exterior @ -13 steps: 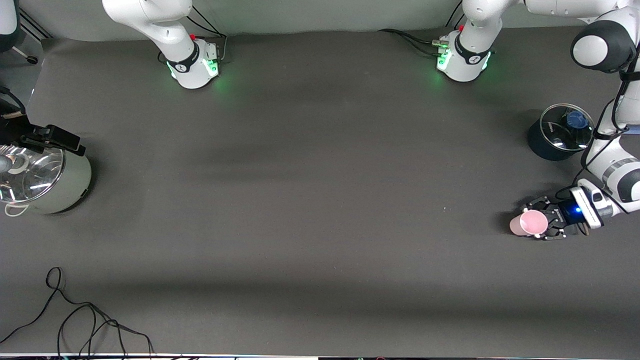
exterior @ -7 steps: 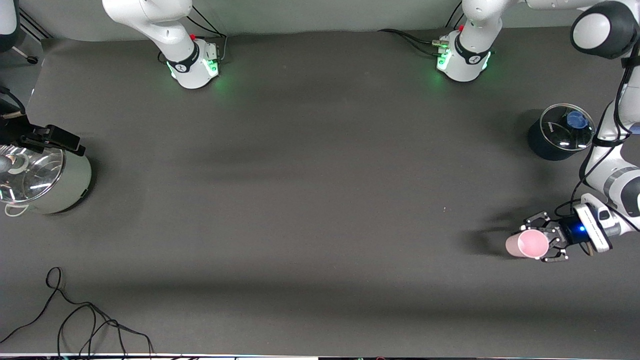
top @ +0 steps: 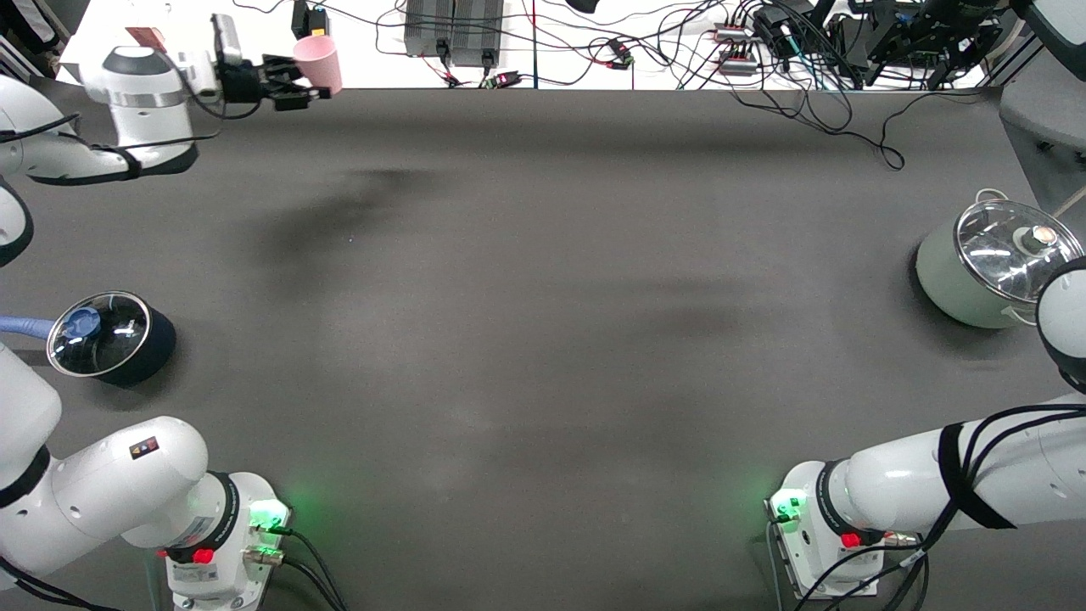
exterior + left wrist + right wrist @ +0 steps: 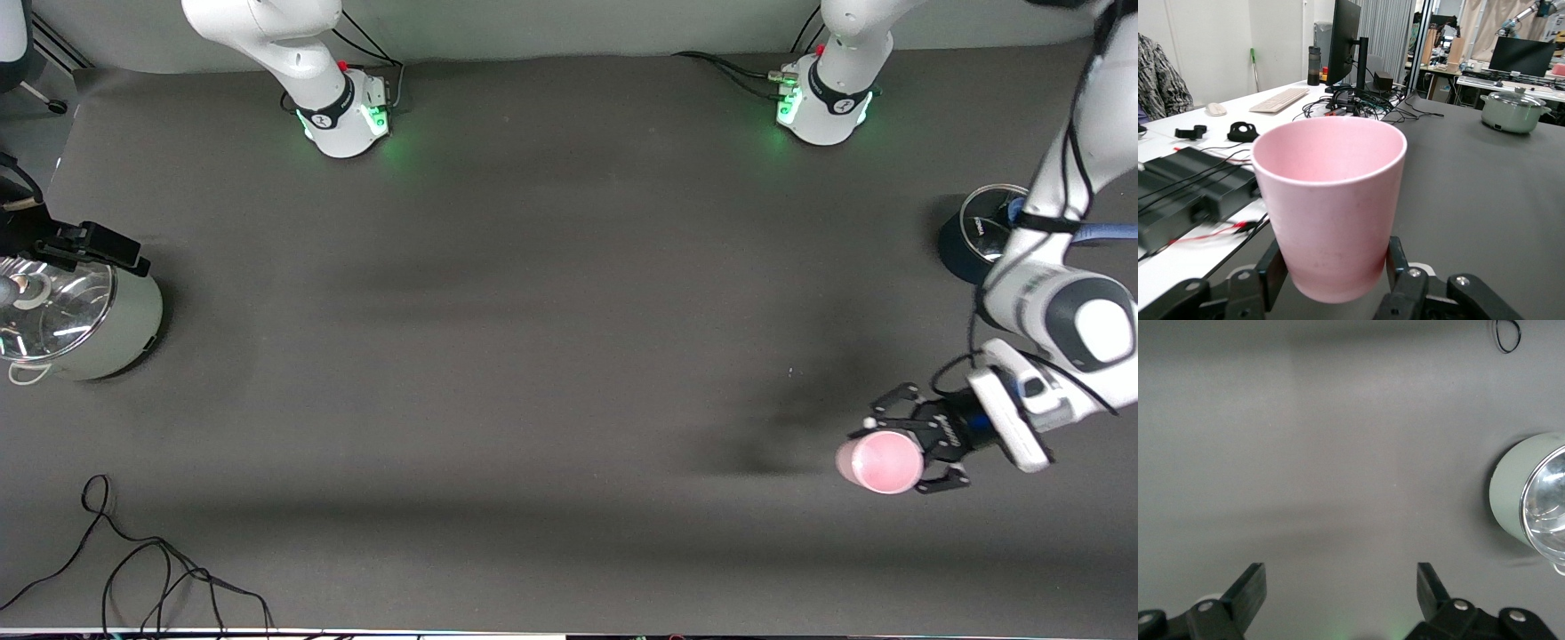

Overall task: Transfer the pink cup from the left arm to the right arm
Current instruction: 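Lift the cup with the left gripper while the right gripper reaches in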

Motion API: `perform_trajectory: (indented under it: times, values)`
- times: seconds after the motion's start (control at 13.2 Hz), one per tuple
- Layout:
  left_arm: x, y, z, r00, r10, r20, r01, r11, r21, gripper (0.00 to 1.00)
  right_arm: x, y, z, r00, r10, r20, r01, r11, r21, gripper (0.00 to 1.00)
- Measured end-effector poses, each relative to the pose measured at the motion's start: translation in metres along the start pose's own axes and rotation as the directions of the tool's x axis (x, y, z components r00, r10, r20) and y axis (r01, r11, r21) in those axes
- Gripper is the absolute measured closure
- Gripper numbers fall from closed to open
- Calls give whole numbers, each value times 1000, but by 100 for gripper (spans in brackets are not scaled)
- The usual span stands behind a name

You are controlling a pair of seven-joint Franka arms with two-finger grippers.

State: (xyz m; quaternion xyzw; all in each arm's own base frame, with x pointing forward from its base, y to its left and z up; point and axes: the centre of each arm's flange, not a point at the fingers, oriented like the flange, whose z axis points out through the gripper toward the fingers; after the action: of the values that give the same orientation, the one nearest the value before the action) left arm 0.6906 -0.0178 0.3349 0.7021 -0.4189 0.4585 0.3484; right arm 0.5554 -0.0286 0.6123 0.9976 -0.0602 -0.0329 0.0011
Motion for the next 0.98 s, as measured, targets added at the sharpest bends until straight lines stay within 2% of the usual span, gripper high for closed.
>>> perform_trajectory:
  times: [0.23, 0.53, 0.76, 0.83, 0.98]
  values:
    - [56, 65, 51, 998, -55, 16, 54, 997, 63, 35, -2, 1, 1, 1000, 1, 17, -1, 1000, -1, 0]
    - [117, 195, 129, 994, -107, 33, 101, 983, 152, 35, -2, -1, 2, 1000, -2, 23, 2, 1000, -2, 0]
    - [141, 280, 174, 992, -109, 56, 99, 982, 161, 35, -2, -2, 3, 1000, -2, 25, 2, 1000, 3, 0]
    - [142, 305, 187, 992, -101, 74, 88, 984, 155, 35, -1, -4, 4, 1000, 1, 28, -1, 1000, 20, 0]
    - [145, 347, 207, 991, -96, 98, 81, 987, 142, 35, 0, -12, 7, 996, 80, 50, -85, 990, 108, 0]
